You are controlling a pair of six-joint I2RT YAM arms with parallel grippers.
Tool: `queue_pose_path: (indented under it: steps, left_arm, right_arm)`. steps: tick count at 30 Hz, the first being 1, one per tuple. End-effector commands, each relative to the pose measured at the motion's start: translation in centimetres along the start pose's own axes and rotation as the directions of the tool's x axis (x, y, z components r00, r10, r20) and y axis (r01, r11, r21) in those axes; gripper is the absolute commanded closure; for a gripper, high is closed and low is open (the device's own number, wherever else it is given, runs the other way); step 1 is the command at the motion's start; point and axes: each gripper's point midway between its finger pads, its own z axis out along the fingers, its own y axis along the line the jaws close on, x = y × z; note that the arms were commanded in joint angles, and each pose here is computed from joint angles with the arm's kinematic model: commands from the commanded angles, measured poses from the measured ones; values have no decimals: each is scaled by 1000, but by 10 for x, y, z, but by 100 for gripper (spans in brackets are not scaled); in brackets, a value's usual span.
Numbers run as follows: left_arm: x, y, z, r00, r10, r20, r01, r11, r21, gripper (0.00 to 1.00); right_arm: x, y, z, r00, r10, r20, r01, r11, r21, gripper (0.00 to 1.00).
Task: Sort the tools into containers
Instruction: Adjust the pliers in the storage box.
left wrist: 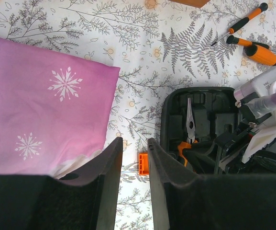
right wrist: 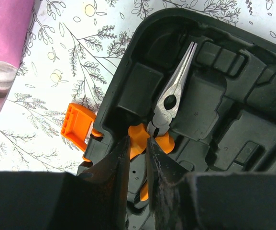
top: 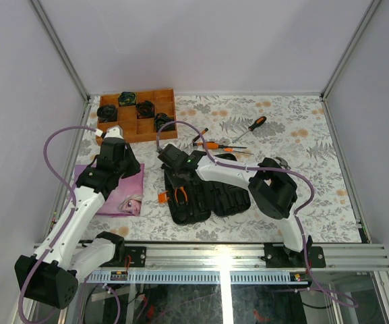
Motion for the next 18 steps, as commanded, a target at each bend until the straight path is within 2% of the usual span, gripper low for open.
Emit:
queue_pose_path:
  steps: [1,7,18]
  left_arm:
    - [0,3,1,1000,4,-3,-4,1000,-4,74]
    - [0,4,2,1000,2,-3,-2,1000,-6,74]
    - [0,5,2,1000,4,-6,-4,1000,-9,74]
  right_arm:
    - [40,-14,17,988,-17,-150,27,998,64,81]
    - [67,-23,33,964,-14,-265,43,994,104,82]
    - [96,-25,48,934,25,-356,20,992,122,91]
